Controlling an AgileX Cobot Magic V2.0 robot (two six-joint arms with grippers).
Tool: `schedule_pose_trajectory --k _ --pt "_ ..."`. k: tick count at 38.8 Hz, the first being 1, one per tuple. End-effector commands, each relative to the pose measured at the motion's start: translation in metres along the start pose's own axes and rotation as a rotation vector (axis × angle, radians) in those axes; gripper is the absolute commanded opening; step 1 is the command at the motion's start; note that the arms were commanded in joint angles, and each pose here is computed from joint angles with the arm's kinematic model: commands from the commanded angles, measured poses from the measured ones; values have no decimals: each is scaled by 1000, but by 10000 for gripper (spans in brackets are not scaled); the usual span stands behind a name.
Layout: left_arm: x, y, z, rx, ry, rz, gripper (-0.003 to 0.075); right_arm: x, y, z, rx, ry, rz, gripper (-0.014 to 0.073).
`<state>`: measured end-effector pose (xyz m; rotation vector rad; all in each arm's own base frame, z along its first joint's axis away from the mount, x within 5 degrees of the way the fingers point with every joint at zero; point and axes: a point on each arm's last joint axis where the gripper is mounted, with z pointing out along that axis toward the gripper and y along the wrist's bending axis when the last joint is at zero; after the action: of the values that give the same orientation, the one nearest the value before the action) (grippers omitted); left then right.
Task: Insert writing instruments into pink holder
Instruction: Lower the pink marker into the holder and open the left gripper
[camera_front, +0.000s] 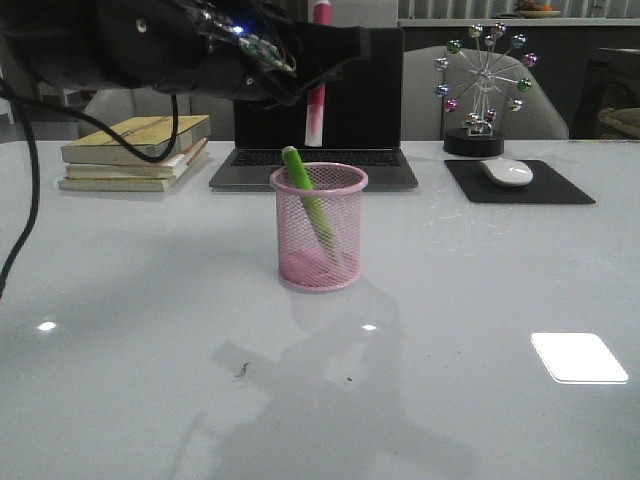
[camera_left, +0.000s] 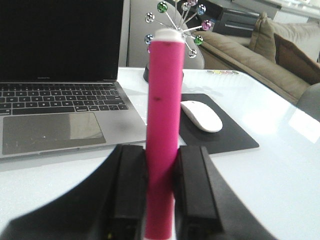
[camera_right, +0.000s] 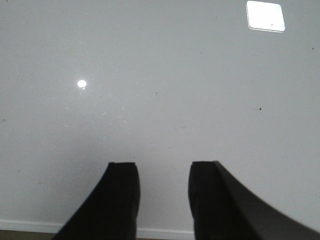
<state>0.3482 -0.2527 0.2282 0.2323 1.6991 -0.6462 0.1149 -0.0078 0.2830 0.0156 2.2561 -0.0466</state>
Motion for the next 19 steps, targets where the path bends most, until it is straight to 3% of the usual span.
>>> schedule_pose_trajectory --k 1,10,19 --pt "-28 -11 -12 60 -187 -14 98 -12 -1 -5 12 -87 -3 376" --pt "-3 -12 -15 168 -221 26 102 -12 -1 -5 12 -87 -3 376" --pt "9 -9 -15 163 -178 9 102 -12 -1 -5 12 -87 -3 376"
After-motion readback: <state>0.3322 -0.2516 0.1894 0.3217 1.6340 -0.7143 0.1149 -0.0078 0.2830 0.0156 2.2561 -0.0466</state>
